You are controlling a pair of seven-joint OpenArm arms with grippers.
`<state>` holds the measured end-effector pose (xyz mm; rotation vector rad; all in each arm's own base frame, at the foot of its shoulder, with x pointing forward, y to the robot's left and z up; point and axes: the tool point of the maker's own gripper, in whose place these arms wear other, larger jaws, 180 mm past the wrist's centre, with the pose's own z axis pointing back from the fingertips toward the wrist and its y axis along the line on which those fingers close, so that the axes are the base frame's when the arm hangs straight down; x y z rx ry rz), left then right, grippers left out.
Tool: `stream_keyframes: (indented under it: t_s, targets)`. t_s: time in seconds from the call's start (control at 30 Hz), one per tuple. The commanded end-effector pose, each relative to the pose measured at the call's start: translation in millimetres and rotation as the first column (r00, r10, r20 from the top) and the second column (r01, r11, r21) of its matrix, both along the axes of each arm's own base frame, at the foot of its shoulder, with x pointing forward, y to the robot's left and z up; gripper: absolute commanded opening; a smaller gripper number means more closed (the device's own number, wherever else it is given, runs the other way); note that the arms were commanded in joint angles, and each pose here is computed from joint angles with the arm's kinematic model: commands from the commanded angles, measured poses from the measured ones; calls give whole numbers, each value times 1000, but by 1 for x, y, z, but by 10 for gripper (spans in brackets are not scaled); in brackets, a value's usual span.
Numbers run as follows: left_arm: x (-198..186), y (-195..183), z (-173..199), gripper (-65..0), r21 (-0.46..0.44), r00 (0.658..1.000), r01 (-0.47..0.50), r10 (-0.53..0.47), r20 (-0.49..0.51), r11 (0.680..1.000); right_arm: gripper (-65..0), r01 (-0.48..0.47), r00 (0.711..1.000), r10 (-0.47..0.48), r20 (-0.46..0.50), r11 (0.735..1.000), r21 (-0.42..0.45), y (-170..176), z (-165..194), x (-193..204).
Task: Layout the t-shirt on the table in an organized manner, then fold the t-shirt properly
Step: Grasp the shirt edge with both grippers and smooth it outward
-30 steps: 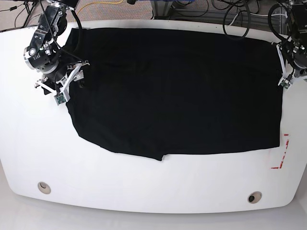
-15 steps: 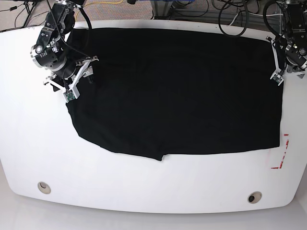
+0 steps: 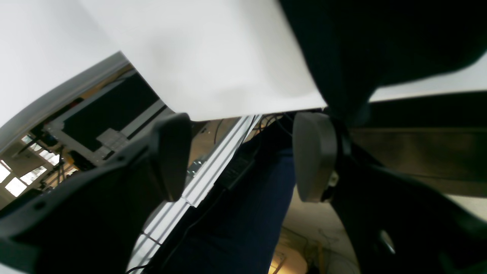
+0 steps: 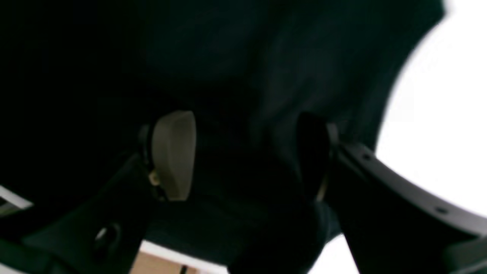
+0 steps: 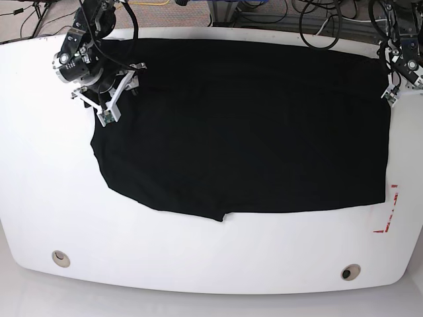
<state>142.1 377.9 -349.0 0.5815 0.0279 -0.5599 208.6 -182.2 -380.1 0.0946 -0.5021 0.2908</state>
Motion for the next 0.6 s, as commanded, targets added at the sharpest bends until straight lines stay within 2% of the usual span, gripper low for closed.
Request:
stream_keyframes:
  t_s: [0.0, 0.17, 0.37, 0.57]
  targets:
    - [4, 9, 14, -271, 47, 1000, -1, 1, 18, 999, -258, 3, 999, -3, 43, 1000, 2, 1, 10, 6]
    - [7, 12, 17, -271, 34, 998, -40, 38, 58, 999, -258, 38, 999, -38, 27, 999, -19, -12, 8, -1]
    - [27, -6, 11, -271, -47, 987, -48, 55, 150, 998, -258, 101, 995, -101, 9, 992, -74, -46, 7, -15]
    - [39, -22, 5, -271, -149, 960, -68, 105, 258, 986, -258, 97, 995, -94, 41, 993, -73, -48, 10, -12]
